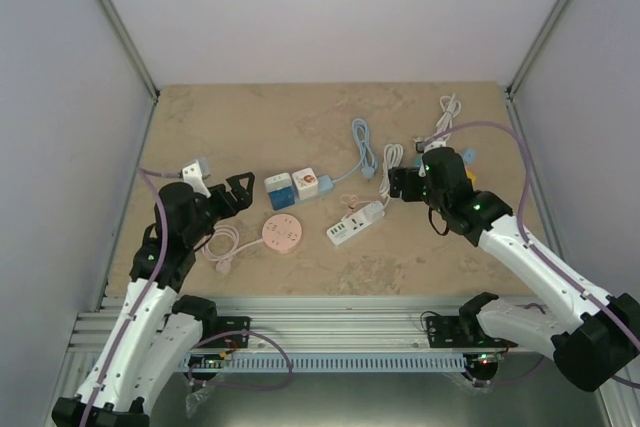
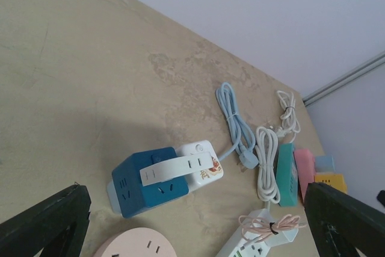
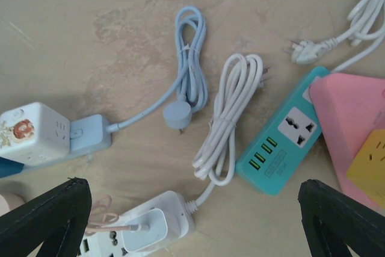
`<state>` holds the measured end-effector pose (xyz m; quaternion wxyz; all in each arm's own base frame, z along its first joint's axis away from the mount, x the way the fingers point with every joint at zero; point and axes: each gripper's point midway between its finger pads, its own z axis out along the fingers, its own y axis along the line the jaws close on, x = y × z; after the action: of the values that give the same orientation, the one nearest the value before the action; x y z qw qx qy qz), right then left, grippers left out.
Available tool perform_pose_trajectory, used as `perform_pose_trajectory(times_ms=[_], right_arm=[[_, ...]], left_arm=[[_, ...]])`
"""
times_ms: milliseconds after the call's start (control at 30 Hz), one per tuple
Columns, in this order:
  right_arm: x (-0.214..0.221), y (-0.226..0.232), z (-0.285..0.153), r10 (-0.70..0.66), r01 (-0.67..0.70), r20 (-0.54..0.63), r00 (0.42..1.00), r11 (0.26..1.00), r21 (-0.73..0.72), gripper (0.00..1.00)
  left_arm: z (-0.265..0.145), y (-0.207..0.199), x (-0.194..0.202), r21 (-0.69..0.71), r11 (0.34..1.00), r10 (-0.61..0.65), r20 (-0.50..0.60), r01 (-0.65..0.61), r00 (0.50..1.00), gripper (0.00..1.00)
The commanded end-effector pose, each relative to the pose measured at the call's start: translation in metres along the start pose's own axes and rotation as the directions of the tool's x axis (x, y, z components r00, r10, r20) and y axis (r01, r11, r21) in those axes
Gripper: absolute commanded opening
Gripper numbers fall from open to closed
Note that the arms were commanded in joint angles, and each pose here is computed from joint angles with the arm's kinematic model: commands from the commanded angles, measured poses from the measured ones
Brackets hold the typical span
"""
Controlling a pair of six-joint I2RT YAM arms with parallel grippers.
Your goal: Insert the plug
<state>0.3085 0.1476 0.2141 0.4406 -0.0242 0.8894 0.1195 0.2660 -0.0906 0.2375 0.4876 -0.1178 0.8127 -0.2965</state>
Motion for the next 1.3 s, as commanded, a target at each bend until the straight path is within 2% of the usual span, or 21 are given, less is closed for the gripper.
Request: perform_pose_trajectory(times_ms=[0, 133, 300, 533, 800, 1067, 1267], right_arm=[[0.011, -0.008, 0.0, 0.018, -0.017, -0.011, 1.0, 1.0, 0.018, 0.95], [0.011, -0.014, -0.007, 0.024, -0.025, 0.016, 1.0, 0.999, 0.034, 0.95], [-0.003, -0.039, -0.042, 0.05, -0.067, 0.147, 0.988, 0.992, 0.108, 0.95], [-0.035, -0.073, -0.127, 0.069, -0.144, 0.417, 0.906, 0.978, 0.153, 0.95], [-0.052, -0.106, -0.198, 0.032, -0.201, 0.593, 0.805, 0.954, 0.221, 0.95], [-0.046, -0.13, -0.228, 0.046, -0.29, 0.683, 0.729, 0.924, 0.248, 0.95], [-0.043, -0.133, -0.232, 0.056, -0.302, 0.696, 0.716, 0.924, 0.236, 0.95]], left_arm=[[-0.008, -0.003, -0.008, 0.009, 1.0, -0.009, 0.041, 0.008, 0.999, 0.99], [-0.012, 0.003, -0.012, -0.042, 0.999, 0.009, 0.052, -0.007, 0.999, 0.99], [-0.031, 0.007, -0.033, -0.137, 0.989, 0.068, 0.103, -0.054, 0.992, 0.99], [-0.064, 0.009, -0.064, -0.228, 0.968, 0.161, 0.234, -0.107, 0.959, 0.99], [-0.094, 0.009, -0.083, -0.284, 0.948, 0.241, 0.338, -0.146, 0.91, 0.99], [-0.095, 0.011, -0.079, -0.277, 0.95, 0.242, 0.352, -0.147, 0.904, 0.99], [-0.097, 0.009, -0.079, -0.26, 0.953, 0.244, 0.36, -0.154, 0.9, 0.99]])
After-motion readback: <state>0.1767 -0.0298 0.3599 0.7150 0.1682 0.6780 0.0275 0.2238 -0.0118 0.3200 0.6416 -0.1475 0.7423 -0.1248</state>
